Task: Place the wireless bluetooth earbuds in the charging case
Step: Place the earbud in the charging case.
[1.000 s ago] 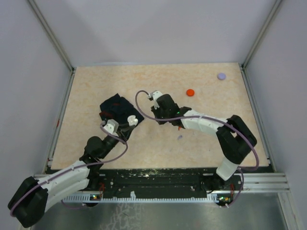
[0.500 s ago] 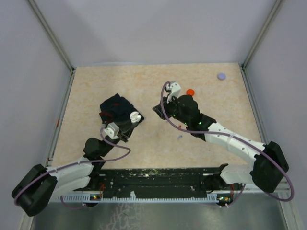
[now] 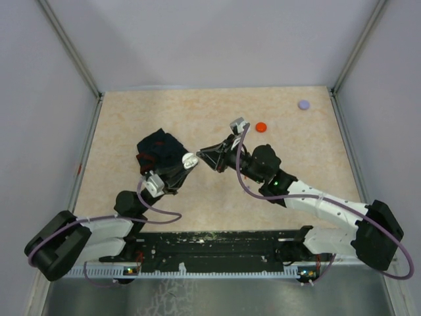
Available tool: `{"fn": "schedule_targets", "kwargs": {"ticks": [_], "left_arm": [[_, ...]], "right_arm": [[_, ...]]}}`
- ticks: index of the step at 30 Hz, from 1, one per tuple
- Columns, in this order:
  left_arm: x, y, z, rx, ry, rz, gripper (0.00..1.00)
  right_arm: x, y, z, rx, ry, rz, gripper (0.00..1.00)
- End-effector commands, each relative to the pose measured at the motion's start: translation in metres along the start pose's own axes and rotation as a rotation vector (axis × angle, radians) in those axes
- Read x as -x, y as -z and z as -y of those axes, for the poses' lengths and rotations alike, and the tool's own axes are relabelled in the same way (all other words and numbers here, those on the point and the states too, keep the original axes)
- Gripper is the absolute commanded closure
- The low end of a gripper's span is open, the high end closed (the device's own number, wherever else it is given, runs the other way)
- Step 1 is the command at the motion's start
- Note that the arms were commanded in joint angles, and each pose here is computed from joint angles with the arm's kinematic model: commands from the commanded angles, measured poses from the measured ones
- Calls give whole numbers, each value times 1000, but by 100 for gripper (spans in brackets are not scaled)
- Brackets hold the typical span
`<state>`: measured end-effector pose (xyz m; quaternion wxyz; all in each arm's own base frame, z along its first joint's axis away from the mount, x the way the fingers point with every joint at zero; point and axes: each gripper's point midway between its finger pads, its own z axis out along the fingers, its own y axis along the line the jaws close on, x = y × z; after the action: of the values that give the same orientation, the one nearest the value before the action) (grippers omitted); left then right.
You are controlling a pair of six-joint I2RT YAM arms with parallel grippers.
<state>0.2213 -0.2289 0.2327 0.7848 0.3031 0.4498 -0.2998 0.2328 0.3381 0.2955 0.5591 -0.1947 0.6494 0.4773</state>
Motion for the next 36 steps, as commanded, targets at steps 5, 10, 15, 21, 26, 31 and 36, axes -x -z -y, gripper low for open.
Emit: {"fn": "schedule_targets", "kwargs": {"ticks": [5, 10, 15, 21, 26, 31, 36], "left_arm": [[46, -11, 0, -23, -15, 174, 100], [49, -13, 0, -23, 5, 183, 100], [52, -13, 1, -28, 20, 194, 100], [58, -13, 2, -31, 33, 217, 100], [62, -13, 3, -38, 44, 234, 100], [68, -11, 2, -32, 42, 254, 100], [70, -10, 3, -31, 47, 261, 100]], "right_arm": [[34, 4, -43, 185, -47, 141, 82], [30, 4, -47, 212, -57, 131, 82], [23, 1, -48, 228, -73, 122, 82], [13, -3, -47, 241, -92, 105, 82], [7, -6, -44, 237, -102, 100, 82], [3, -7, -42, 231, -105, 91, 82], [0, -6, -36, 199, -97, 89, 82]]}}
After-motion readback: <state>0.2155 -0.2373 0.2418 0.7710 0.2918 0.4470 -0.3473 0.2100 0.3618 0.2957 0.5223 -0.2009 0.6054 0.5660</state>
